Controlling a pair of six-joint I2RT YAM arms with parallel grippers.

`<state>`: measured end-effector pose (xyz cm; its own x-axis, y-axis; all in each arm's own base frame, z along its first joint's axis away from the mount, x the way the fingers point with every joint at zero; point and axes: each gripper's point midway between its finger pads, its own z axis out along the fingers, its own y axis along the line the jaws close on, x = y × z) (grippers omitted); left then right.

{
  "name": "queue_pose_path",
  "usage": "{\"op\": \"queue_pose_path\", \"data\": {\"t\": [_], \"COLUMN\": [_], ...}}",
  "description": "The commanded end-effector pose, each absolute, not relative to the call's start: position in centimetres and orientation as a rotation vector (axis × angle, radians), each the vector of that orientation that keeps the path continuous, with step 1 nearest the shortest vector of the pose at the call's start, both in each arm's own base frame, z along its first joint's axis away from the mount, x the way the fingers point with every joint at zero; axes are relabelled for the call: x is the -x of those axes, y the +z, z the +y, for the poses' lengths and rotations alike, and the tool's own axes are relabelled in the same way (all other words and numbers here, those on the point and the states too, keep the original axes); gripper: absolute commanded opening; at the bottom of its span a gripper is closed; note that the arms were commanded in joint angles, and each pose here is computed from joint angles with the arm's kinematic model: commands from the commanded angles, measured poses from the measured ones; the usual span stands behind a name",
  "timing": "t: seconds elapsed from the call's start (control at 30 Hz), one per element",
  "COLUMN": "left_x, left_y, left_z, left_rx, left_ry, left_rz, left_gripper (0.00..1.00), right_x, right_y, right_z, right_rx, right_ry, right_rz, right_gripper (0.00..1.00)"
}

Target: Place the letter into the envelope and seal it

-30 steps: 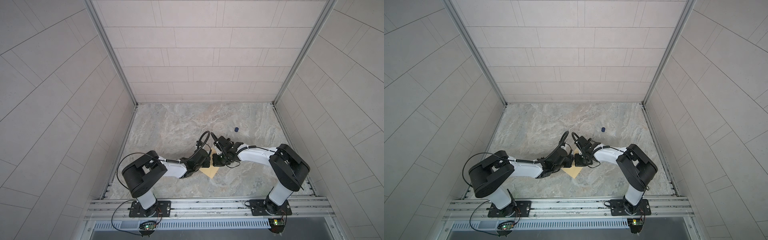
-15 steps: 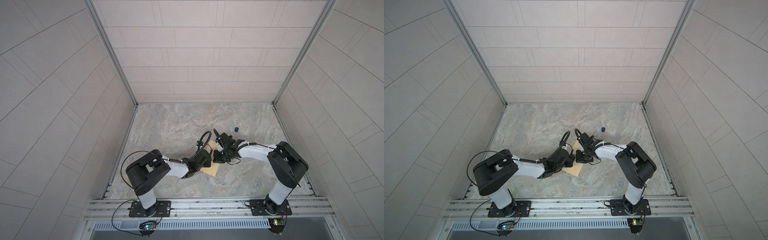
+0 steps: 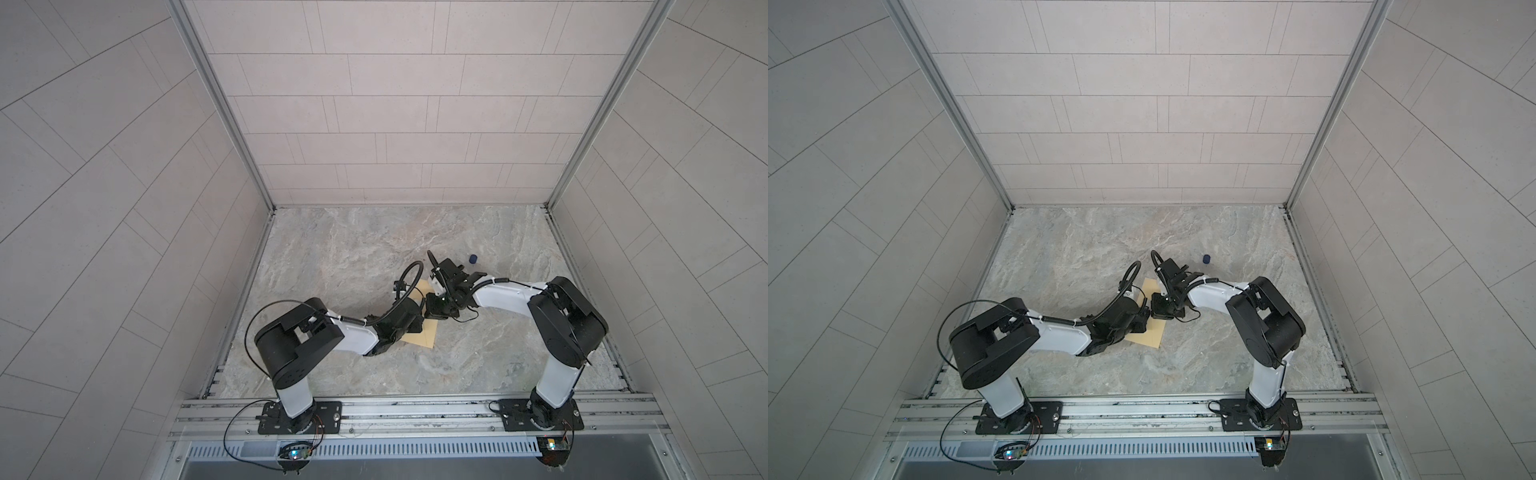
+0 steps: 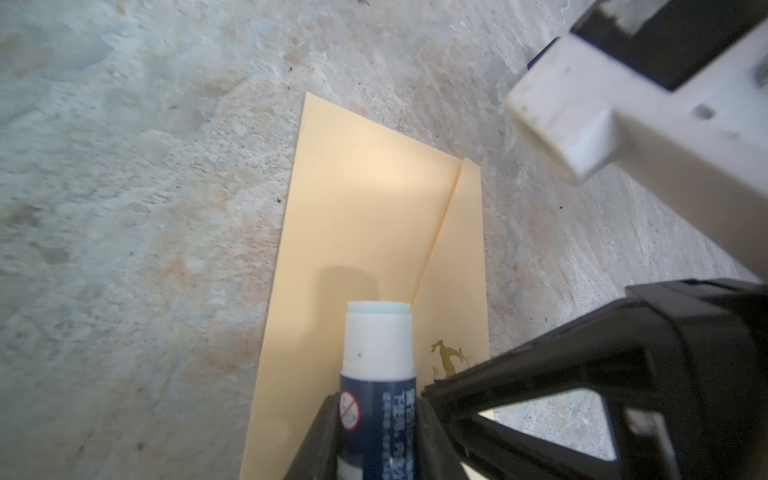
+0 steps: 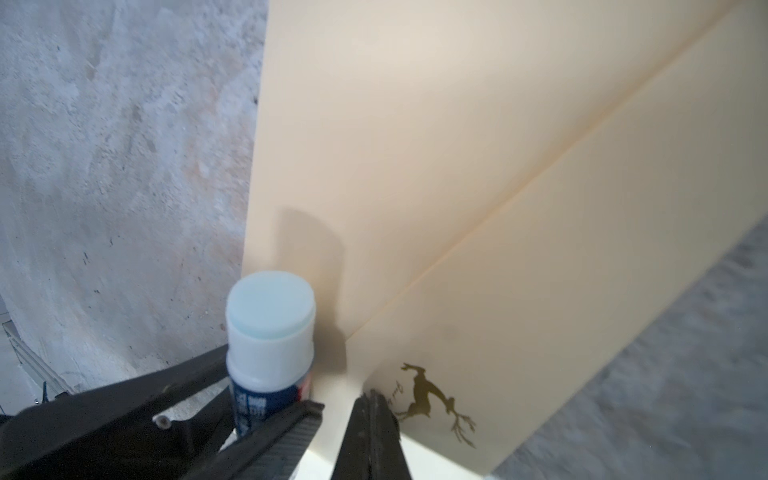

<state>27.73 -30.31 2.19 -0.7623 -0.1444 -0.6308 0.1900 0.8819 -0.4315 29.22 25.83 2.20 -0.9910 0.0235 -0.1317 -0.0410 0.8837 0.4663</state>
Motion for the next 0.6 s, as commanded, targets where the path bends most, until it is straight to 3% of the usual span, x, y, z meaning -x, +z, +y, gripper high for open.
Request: {"op": "queue_pose_path", "data": {"t": [0.0,0.3,0.57], "left_x": [-25.5,-25.9,-28.3], "left_y": [-2.4,-1.4,3.6], "left_z": [-27.1,-27.0,-25.8], "left_rx": [-0.085,-0.077,0.004], "left_ry": [-0.436,-0.440,-0.460], "left_rz": [2.510,2.479,2.347], "left_gripper": [0.00,0.00,0.00], "right_x": [-30.0,-30.4,-31.7], "right_y": [-0.7,-0.6,3.2], "right_z": [23.3,24.0,25.6], "right_rx": [-0.094,-0.100,-0.077], "right_ry": [0.546,0.602,0.744], "right_rz": [2.957,2.947,2.828], "right_gripper": [0.03,0.03,0.03]}}
